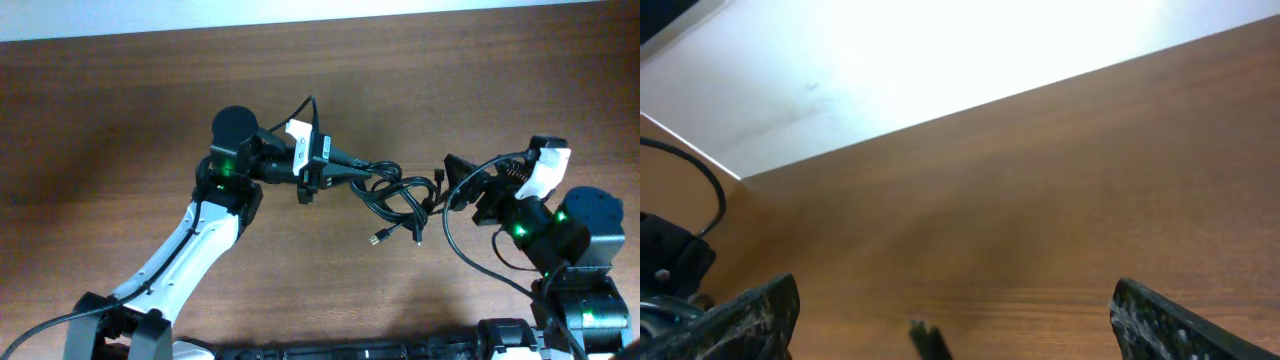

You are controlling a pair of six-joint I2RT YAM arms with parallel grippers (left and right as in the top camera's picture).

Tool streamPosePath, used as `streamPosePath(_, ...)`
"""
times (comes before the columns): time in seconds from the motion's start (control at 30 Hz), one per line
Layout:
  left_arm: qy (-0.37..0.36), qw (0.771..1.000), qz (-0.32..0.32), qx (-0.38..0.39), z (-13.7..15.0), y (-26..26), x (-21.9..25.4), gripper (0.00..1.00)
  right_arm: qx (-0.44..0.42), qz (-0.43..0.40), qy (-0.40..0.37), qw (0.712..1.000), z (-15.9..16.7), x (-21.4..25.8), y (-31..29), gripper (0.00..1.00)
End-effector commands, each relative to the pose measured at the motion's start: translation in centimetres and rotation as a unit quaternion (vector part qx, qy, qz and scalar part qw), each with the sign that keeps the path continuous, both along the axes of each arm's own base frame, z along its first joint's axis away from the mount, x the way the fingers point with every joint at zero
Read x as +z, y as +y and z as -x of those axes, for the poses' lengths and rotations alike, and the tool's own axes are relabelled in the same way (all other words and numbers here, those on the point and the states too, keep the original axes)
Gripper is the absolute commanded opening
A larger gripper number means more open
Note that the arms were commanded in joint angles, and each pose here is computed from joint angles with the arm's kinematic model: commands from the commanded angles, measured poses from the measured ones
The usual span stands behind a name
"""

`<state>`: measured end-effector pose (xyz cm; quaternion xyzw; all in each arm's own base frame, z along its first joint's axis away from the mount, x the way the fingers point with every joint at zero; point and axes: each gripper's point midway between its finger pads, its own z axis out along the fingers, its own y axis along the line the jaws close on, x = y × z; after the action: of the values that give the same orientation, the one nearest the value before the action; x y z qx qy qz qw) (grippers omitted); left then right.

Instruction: Untangle cables

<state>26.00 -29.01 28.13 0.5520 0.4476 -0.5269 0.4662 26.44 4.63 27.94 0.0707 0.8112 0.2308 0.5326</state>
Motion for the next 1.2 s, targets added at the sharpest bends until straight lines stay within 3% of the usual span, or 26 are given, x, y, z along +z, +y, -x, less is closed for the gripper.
streamPosePath(0.0,-0.016,1.000,0.007,-0.007,0.5,0.4,1.1,0.00,-0.011,0.000,-0.025,1.000,0.2,1.9,-0.4,1.00)
streamPosePath(0.17,-0.015,0.999,0.006,0.029,-0.7,0.2,1.1,0.00,0.019,0.014,-0.032,0.999,0.5,1.9,0.4,0.99)
streamPosePath(0.3,-0.020,0.999,0.008,0.036,-0.9,0.2,1.3,0.00,0.101,0.074,-0.066,0.990,1.3,2.1,2.3,0.99)
streamPosePath(0.5,-0.016,0.999,0.018,0.035,-0.9,0.2,2.1,0.00,0.116,0.090,-0.059,0.987,1.6,1.4,2.5,0.99)
streamPosePath(0.67,-0.023,0.999,0.021,0.035,-0.9,0.2,2.3,0.00,0.183,0.117,-0.088,0.972,2.5,1.6,4.2,0.99)
streamPosePath(1.17,-0.017,0.999,0.031,0.032,-0.7,0.3,3.3,0.00,0.214,0.128,-0.097,0.964,3.0,1.5,4.9,0.99)
